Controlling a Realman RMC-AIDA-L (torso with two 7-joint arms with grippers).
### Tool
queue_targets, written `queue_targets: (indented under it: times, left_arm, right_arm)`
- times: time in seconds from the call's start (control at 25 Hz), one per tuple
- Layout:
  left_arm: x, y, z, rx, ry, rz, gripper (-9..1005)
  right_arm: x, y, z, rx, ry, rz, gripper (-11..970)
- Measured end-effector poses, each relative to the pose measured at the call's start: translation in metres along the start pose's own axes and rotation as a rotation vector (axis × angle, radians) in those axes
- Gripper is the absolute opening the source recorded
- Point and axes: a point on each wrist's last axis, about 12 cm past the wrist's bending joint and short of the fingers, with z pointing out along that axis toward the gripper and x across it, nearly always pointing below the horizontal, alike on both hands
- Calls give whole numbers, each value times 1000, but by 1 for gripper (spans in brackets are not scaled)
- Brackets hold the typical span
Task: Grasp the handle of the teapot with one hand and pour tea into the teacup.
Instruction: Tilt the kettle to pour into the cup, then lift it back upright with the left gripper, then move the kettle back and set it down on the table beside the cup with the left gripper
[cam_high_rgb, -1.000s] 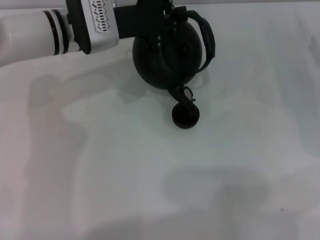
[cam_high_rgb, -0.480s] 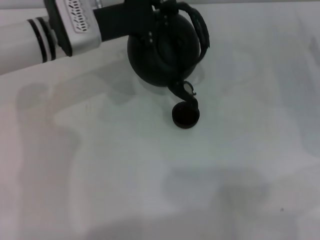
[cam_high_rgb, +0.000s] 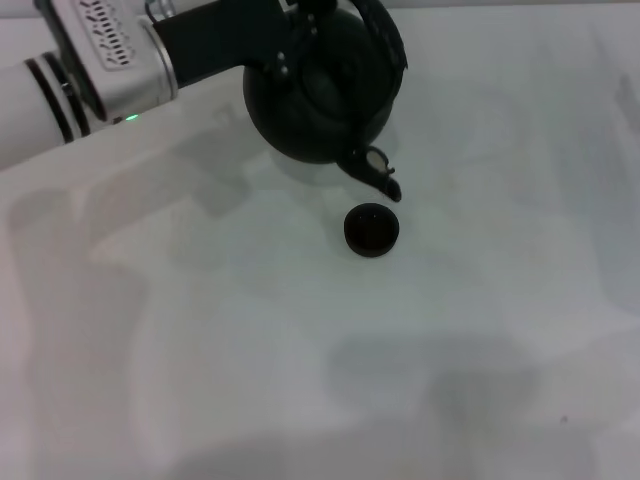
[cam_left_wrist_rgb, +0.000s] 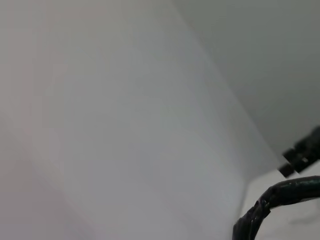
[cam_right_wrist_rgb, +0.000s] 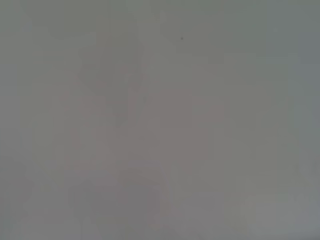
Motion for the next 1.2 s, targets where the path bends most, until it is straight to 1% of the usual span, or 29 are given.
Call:
queue_targets:
  times: [0.12, 0.16, 0.2, 0.36, 0.4, 0.48, 0.52, 0.68, 0.72, 0.76, 0.8, 0.84, 0.92, 1.08, 1.2]
  left_arm:
    - [2, -6, -7, -47, -20, -48, 100]
    - [3, -12, -12, -94, -45, -100, 100]
    - [3, -12, -12, -94, -45, -100, 100]
    - [7, -23, -32, -250, -101, -202, 100]
    - [8, -26, -35, -274, -106, -214, 100]
    - [10, -34, -43, -344, -116, -250, 100]
    - [12, -42, -51, -407, -118, -284, 100]
    - [15, -55, -65, -511, -123, -344, 101]
    - [16, -62, -71, -549, -128, -373, 101]
    - [16, -65, -74, -569, -131, -388, 101]
    - [17, -72, -80, -612, -132, -423, 101]
    - [17, -72, -80, -612, -132, -423, 101]
    - [17, -83, -89, -672, -133, -477, 101]
    - [17, -109, -108, -764, -113, -541, 101]
    - [17, -126, -124, -859, -83, -578, 100]
  right_arm:
    - [0, 0, 0, 0, 1, 0, 834]
    - [0, 0, 0, -1, 1, 0, 834]
    - [0, 0, 0, -1, 1, 0, 834]
    - [0, 1, 0, -4, 2, -2, 834]
    - [0, 1, 1, -6, 2, -3, 834]
    - [-1, 2, 2, -10, 1, -5, 834]
    - [-1, 3, 2, -12, 0, -7, 834]
    - [-5, 3, 5, -18, -8, -16, 834]
    - [-6, 3, 6, -19, -10, -19, 834]
    - [-7, 3, 7, -21, -12, -20, 834]
    - [-9, 4, 9, -23, -17, -23, 834]
    - [-9, 4, 9, -23, -17, -23, 834]
    - [-11, 4, 11, -23, -21, -28, 834]
    - [-15, 3, 15, -21, -25, -38, 834]
    - [-18, 3, 17, -21, -30, -44, 834]
